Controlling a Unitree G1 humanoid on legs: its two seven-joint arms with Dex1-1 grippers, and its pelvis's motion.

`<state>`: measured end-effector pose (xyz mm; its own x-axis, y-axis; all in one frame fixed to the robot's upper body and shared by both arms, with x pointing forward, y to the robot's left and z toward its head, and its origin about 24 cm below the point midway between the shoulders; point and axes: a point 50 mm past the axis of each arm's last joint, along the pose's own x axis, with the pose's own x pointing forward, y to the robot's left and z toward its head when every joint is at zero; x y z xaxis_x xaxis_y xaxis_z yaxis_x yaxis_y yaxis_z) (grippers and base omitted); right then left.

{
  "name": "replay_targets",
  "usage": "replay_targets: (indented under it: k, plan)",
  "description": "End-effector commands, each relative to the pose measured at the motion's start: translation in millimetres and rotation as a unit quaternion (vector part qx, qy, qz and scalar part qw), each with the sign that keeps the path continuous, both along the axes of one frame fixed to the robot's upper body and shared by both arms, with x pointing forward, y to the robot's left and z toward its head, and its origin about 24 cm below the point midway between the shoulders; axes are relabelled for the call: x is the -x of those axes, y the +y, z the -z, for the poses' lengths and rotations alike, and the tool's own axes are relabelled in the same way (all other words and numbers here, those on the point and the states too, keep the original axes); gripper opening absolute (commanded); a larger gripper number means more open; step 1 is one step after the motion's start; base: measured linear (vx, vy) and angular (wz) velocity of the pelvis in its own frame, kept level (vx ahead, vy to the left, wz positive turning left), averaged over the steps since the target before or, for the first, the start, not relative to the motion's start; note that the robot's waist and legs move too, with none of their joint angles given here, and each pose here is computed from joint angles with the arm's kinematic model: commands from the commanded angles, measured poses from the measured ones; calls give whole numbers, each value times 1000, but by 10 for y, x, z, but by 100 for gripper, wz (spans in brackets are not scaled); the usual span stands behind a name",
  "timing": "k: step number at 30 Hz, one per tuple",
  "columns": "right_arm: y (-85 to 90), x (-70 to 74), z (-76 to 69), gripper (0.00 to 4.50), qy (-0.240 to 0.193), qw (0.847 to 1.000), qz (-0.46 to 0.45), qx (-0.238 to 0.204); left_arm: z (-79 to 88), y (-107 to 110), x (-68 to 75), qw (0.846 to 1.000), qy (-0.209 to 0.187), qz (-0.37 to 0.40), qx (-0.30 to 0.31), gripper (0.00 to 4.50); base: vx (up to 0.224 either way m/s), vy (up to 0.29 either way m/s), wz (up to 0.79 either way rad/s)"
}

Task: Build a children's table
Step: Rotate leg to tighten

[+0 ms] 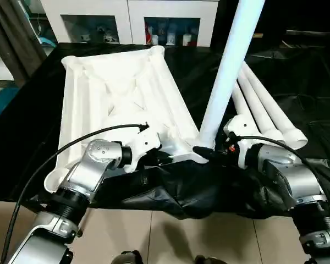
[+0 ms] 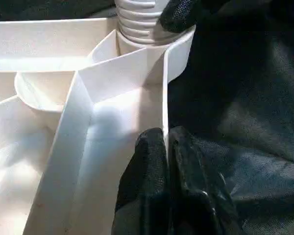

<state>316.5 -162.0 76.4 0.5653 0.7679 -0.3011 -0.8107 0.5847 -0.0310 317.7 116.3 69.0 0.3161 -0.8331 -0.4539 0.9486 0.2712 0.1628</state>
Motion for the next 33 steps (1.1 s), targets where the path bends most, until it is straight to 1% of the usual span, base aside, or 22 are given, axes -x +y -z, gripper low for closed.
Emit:
replay_targets:
  k: [1, 3, 4, 5, 6, 7, 9, 10, 11, 12, 14, 15, 16, 17, 18, 19, 20, 22, 25, 29, 30, 33]
  plan:
    - [20, 39, 38, 277, 11, 1000, -6, -1, 14, -52, 53, 1000, 10, 22, 11, 0, 0, 0, 0]
    - [7, 20, 124, 277, 24, 999, 28, 5, 30, -54, 23, 1000, 13, 1, 12, 0, 0, 0, 0]
    - [-3, -10, 191, 277, 27, 998, 63, 12, 42, -59, -15, 1000, 13, -24, 11, 0, 0, 0, 0]
    - [-12, -65, 265, 277, 31, 992, 123, 13, 54, -69, -74, 998, 14, -57, 11, 0, 0, 0, 0]
    - [-12, -65, 266, 276, 31, 992, 124, 13, 54, -69, -74, 998, 14, -57, 11, 0, 0, 0, 0]
    - [-7, -123, 300, 276, 34, 983, 180, -6, 56, -94, -133, 996, 9, -87, 10, 0, 0, 0, 0]
    - [-2, -195, 353, 276, 41, 965, 257, -25, 59, -140, -218, 991, 9, -135, 11, 0, 0, 0, 0]
    - [5, -206, 364, 276, 43, 962, 269, -28, 57, -152, -238, 989, 8, -146, 11, 0, 0, 0, 0]
    - [53, -248, 405, 275, 49, 948, 312, -39, 46, -207, -307, 982, 9, -186, 16, 0, 0, 0, 0]
    - [111, -270, 423, 275, 54, 942, 328, -48, 34, -256, -337, 979, 13, -203, 23, 0, 0, 0, 0]
    - [264, -314, 424, 275, 61, 935, 344, -64, -6, -369, -386, 973, 10, -229, 37, 0, 0, 0, 0]
    - [280, -319, 424, 275, 61, 934, 345, -65, -10, -380, -390, 972, 9, -231, 38, 0, 0, 0, 0]
    - [406, -351, 405, 275, 52, 937, 342, -58, -29, -477, -392, 973, 4, -229, 43, 0, 0, 0, 0]
    - [466, -365, 384, 275, 45, 939, 336, -58, -38, -528, -387, 974, 2, -224, 46, 0, 0, 0, 0]
    - [485, -370, 377, 275, 42, 939, 335, -58, -41, -544, -386, 974, 1, -223, 46, 0, 0, 0, 0]
    - [540, -381, 354, 275, 40, 941, 328, -67, -47, -601, -372, 976, 0, -214, 50, 0, 0, 0, 0]
    - [575, -389, 335, 345, 39, 943, 321, -75, -50, -643, -353, 978, -2, -202, 52, 0, 0, 0, 0]
    - [602, -402, 304, 345, 35, 947, 309, -80, -52, -692, -315, 983, -8, -175, 56, 0, 0, 0, 0]
    - [593, -424, 271, 386, 22, 950, 302, -78, -43, -694, -293, 985, -6, -161, 59, 0, 0, 0, 0]
    - [535, -425, 208, 392, -11, 962, 265, -58, -16, -619, -230, 991, -11, -123, 53, 0, 0, 0, 0]
    - [471, -405, 181, 392, -23, 969, 239, -48, 8, -544, -193, 993, -11, -104, 46, 0, 0, 0, 0]
    - [399, -377, 160, 392, -31, 975, 216, -38, 25, -473, -161, 995, -11, -86, 41, 0, 0, 0, 0]
